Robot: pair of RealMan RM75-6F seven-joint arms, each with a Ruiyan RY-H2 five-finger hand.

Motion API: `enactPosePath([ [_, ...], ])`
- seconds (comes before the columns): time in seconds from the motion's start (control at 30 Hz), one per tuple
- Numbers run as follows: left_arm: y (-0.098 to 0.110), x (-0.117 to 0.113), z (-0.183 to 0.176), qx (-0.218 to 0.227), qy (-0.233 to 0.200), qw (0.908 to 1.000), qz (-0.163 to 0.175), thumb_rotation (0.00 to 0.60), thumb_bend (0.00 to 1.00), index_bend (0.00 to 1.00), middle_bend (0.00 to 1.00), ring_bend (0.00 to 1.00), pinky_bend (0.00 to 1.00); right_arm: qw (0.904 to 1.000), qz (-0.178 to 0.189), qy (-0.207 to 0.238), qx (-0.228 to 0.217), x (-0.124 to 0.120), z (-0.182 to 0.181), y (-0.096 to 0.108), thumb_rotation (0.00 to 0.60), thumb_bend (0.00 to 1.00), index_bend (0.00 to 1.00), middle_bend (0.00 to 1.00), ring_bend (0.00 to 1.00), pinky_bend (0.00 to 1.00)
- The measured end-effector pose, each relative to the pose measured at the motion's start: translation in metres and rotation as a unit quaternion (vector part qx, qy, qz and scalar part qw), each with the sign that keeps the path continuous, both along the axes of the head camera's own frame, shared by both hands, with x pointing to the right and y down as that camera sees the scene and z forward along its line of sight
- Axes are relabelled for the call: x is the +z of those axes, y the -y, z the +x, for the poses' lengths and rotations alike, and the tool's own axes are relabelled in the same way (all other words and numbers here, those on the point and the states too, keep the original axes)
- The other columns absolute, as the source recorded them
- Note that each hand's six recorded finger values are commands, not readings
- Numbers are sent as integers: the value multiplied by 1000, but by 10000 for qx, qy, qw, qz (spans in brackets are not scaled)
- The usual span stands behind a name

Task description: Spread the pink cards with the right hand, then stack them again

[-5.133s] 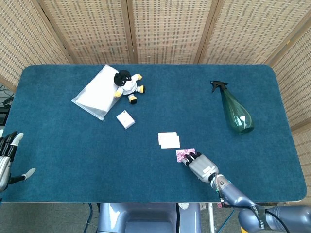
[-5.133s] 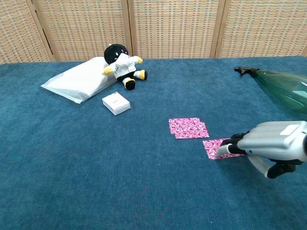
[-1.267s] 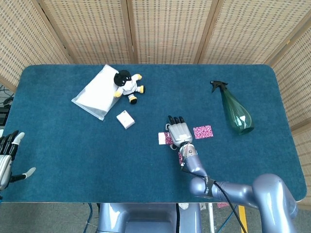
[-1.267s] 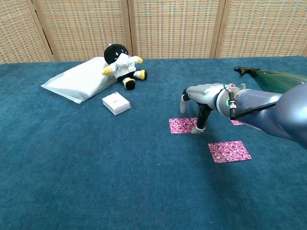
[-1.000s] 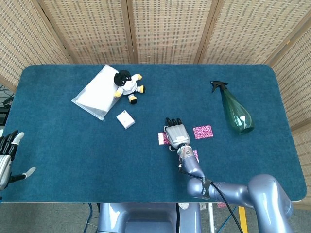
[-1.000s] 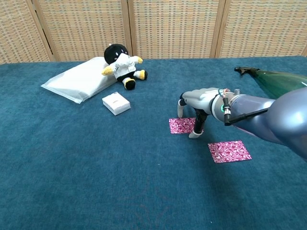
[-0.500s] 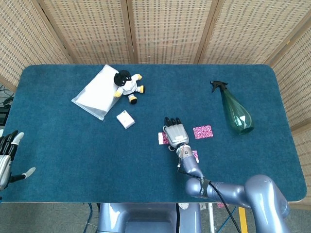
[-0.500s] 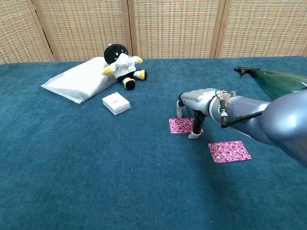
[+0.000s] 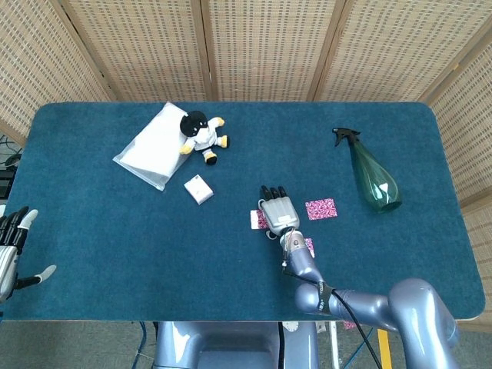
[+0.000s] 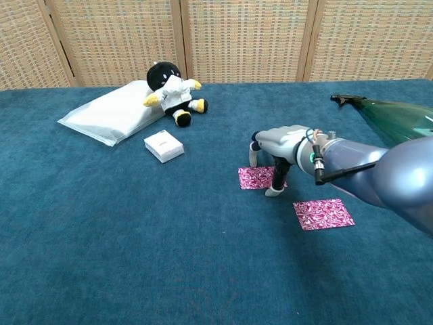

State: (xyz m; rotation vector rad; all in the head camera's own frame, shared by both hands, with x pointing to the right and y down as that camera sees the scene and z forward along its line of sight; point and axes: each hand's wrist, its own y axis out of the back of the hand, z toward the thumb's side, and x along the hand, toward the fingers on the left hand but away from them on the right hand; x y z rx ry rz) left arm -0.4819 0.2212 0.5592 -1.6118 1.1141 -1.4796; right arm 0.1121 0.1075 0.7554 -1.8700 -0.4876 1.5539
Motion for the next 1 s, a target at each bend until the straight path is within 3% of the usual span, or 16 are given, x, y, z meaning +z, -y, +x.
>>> enactPosePath([
  [1.0, 0, 0, 0, -1, 2, 10000, -8, 600, 0, 0, 0, 0, 0, 9998, 68, 95, 155, -1, -2, 8, 600, 440, 557, 0, 0, 20],
])
